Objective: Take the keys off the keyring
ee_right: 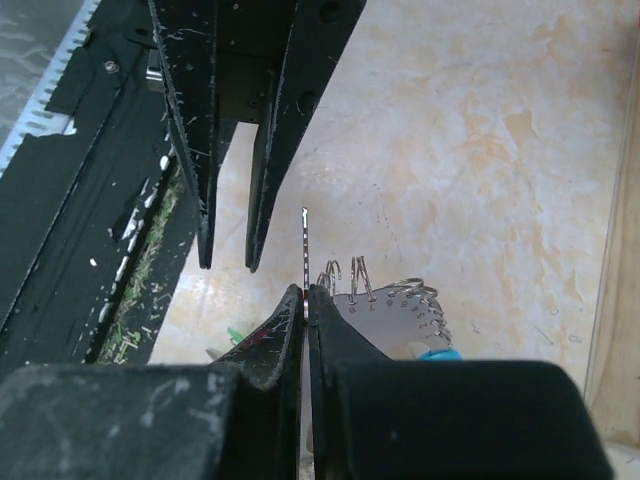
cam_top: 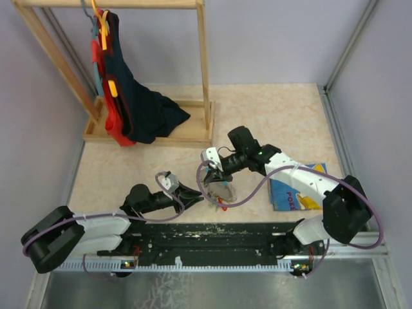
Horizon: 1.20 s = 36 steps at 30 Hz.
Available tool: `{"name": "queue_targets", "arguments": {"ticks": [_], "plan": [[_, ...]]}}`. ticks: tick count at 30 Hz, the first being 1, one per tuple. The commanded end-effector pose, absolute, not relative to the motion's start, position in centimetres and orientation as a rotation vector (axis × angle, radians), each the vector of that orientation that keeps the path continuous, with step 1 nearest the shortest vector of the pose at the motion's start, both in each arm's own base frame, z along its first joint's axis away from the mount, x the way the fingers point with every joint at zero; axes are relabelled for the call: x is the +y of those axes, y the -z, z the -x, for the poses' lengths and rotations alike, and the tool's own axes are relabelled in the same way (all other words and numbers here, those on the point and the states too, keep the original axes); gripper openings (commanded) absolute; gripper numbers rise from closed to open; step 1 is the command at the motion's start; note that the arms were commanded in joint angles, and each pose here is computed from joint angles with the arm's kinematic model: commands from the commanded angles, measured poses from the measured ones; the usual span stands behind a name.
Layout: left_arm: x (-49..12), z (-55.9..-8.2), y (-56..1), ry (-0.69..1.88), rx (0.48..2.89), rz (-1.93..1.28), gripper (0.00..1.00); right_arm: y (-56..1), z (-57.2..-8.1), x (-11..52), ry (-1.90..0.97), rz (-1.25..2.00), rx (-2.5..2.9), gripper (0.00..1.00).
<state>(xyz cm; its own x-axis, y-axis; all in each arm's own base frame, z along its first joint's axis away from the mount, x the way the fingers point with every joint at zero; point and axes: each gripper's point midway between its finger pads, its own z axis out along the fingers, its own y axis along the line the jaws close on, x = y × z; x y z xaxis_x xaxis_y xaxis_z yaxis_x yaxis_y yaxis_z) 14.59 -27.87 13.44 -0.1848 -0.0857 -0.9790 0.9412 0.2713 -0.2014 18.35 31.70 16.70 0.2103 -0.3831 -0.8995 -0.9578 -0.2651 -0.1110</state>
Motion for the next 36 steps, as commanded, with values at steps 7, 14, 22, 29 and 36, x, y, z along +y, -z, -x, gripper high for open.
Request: {"name": "queue_targets", "arguments": {"ticks": [7,14,22,29,36], "plan": [[-28.3,-16.1,-15.2,0.933,1.207,-0.923,0.34,-21.0,-17.8,32.3,-1.053,1.76,1.065,0.0],[-28.2,-17.7,-15.0,0.864,1.224,-0.876,0.33,-20.9,-17.8,32.3,-1.054,1.761,1.063,0.0],[-28.8,-17.5,-14.8,0.907,1.235,-0.879,0.25,-20.8,-17.7,32.3,-1.062,1.759,1.066,0.0],[-29.2,-16.9,-15.0,0.955,1.232,-0.878,0.19,-20.7,-17.8,32.3,-1.064,1.755,1.069,0.0],[-28.9,-16.4,-15.2,0.964,1.214,-0.876,0.2,-20.5,-17.8,32.4,-1.065,1.754,1.075,0.0]]}}
